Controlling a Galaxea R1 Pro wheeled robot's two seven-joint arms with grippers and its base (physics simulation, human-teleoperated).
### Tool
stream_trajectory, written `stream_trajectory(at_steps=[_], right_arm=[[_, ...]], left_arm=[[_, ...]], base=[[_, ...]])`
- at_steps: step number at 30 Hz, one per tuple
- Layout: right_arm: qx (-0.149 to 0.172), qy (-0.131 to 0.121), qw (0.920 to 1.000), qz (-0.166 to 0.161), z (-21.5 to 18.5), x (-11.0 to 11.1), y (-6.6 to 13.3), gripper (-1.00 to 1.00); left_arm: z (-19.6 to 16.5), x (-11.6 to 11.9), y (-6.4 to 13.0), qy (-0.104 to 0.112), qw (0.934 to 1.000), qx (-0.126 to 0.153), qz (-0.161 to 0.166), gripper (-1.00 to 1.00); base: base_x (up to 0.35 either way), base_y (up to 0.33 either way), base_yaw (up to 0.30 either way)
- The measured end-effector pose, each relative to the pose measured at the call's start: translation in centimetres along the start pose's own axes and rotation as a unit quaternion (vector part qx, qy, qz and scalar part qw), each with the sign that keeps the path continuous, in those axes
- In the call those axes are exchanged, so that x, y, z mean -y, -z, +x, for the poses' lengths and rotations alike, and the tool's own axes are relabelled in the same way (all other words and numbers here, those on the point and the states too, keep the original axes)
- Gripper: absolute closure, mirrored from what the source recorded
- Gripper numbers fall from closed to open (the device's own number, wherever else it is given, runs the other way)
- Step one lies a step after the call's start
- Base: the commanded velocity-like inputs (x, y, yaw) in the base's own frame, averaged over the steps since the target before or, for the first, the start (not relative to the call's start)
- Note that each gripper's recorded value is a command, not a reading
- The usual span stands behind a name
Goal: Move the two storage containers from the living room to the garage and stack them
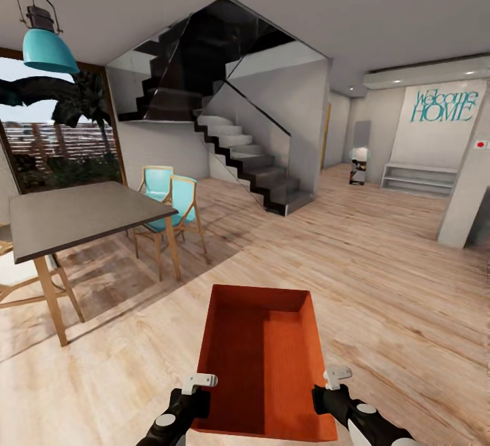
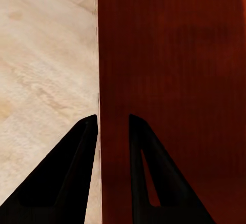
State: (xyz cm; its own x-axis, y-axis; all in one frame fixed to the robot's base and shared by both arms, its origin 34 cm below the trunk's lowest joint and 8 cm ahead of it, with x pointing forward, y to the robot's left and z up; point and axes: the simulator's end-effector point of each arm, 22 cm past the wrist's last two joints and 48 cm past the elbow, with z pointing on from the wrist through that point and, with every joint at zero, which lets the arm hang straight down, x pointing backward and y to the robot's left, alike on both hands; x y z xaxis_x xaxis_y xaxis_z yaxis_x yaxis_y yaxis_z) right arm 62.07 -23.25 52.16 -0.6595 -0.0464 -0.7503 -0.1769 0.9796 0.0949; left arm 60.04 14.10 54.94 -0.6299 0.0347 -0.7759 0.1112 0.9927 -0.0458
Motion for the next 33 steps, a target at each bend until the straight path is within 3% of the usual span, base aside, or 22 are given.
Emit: stream_trajectory(at_steps=[33], right_arm=[[0.011,0.001,0.9999,0.001,-1.0,-0.1,0.4,1.00]], left_arm=[[-1.0,0.0,0.4,-0.002,0.9999,0.011,-0.001,1.00]], base=[[0.000,0.000,-0.208]])
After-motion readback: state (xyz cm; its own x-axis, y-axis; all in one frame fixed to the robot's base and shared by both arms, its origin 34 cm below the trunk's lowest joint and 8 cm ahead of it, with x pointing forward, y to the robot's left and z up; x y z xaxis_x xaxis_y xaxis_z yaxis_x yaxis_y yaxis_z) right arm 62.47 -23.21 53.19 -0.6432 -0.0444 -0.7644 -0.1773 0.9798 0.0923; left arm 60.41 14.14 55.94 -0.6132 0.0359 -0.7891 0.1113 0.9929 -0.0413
